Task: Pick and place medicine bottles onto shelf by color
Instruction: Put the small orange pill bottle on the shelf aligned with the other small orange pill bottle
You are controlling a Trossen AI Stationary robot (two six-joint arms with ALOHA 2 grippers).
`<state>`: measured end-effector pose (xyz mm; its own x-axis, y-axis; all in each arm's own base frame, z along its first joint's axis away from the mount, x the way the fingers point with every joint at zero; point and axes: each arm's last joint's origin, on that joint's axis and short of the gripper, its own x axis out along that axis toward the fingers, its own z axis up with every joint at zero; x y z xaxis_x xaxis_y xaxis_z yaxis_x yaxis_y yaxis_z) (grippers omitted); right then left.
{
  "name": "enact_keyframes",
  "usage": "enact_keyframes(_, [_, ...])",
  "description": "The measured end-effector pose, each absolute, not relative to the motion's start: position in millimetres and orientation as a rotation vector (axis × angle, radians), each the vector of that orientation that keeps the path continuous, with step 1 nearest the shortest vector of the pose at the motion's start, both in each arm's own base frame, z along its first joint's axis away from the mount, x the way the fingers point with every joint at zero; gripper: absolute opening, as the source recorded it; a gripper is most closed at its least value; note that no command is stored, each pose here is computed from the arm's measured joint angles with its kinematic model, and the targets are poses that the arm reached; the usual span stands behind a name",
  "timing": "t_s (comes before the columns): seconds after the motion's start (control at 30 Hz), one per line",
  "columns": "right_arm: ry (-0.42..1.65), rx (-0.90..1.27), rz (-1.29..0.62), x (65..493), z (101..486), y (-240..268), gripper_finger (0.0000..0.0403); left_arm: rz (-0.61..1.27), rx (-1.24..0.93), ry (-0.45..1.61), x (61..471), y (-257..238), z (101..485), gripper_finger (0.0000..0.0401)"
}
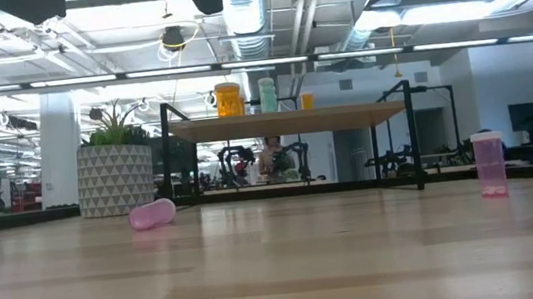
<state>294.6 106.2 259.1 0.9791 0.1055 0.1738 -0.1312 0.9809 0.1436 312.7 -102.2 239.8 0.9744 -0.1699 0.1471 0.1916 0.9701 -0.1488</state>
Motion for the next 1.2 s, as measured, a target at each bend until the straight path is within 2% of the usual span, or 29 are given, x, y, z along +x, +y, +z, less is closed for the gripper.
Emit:
enact_keyframes(0.6, [-0.154,0.156,0.112,295.6,257.8,104.0,0.0277,-0.171,-0.168,-0.147,314.5,-103.5,239.0,0.0094])
enact_keyframes(1.2, [-0.158,0.154,0.118,295.5,258.1,104.3,0.0174,-0.165,-0.167,-0.144,314.6,-103.0,238.5,0.0094])
